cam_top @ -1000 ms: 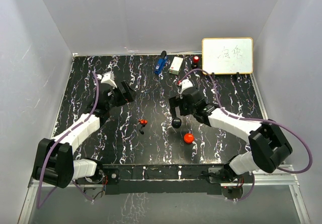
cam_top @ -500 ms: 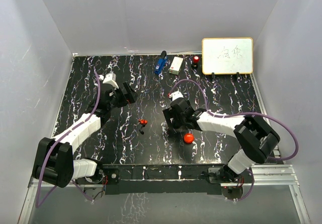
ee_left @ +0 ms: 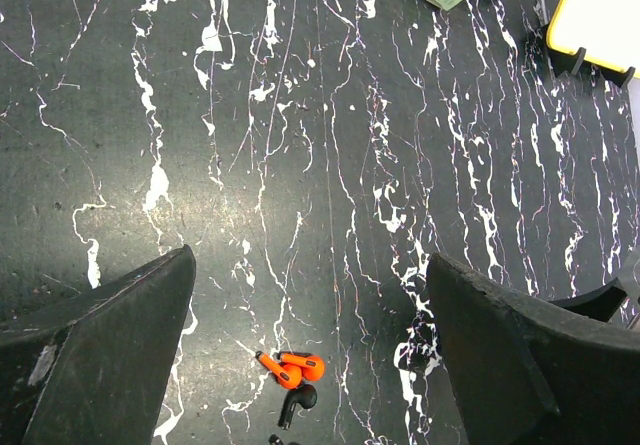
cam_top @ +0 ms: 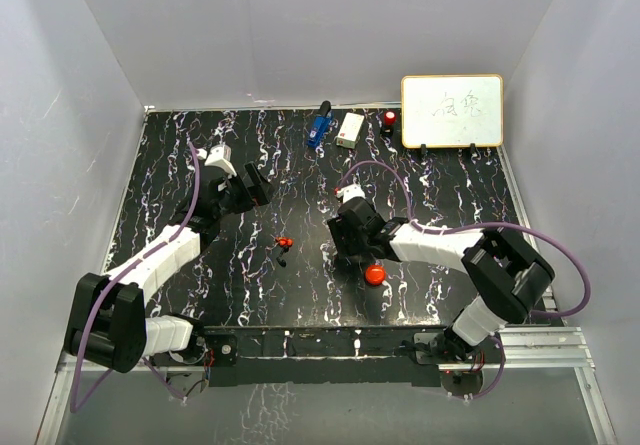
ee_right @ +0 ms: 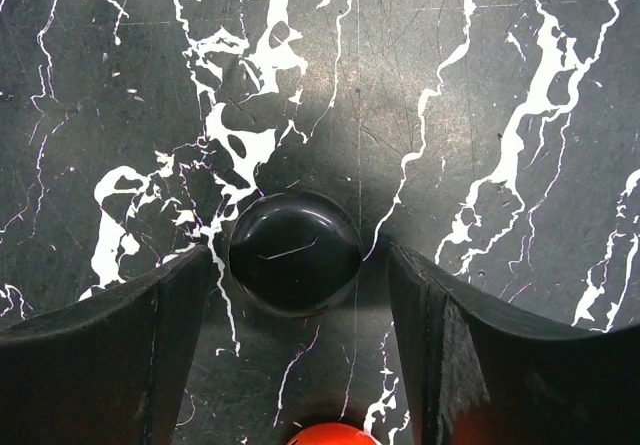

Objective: Insert the wireless bluetooth earbuds into the charging case
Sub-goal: Pick up the charging case at the center of the board.

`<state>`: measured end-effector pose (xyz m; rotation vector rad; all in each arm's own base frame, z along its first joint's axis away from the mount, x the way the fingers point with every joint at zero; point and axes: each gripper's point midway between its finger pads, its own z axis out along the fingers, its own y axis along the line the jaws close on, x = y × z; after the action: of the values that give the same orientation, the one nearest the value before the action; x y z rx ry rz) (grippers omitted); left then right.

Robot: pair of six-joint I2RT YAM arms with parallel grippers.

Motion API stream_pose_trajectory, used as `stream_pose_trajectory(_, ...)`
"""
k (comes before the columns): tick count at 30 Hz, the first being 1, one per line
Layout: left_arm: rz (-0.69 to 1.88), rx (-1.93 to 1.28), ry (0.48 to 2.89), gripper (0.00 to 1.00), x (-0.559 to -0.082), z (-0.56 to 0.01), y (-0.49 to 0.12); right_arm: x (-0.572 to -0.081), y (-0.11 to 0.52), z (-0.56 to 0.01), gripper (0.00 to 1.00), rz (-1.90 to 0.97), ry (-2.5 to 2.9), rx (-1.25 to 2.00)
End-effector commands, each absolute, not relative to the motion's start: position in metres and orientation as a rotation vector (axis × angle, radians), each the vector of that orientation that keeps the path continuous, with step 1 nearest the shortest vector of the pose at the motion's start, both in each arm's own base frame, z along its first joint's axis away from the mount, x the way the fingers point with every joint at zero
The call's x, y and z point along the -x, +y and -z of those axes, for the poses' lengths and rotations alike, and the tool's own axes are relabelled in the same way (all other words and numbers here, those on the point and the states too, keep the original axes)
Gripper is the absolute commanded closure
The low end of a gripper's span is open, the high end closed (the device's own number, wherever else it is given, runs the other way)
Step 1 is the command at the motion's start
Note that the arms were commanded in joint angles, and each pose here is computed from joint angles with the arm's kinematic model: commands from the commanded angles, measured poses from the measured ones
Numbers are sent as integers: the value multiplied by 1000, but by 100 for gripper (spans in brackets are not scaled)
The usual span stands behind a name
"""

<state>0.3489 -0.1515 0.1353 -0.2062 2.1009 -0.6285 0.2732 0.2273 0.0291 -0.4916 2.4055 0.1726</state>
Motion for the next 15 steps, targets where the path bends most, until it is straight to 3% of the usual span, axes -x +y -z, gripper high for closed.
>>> stream_pose_trajectory(1,646,188,2065,2,-353,-154,-156,-273,230,-25,33,-173,2409,477)
stream_pose_trajectory(9,655,177,2068,3,-352,-156,-157,-269,231,-18,40,-154,2442,490)
stream_pose_trajectory(15,698,156,2063,5,-349,-162,-163,-276,230,-30,58,-126,2398,473)
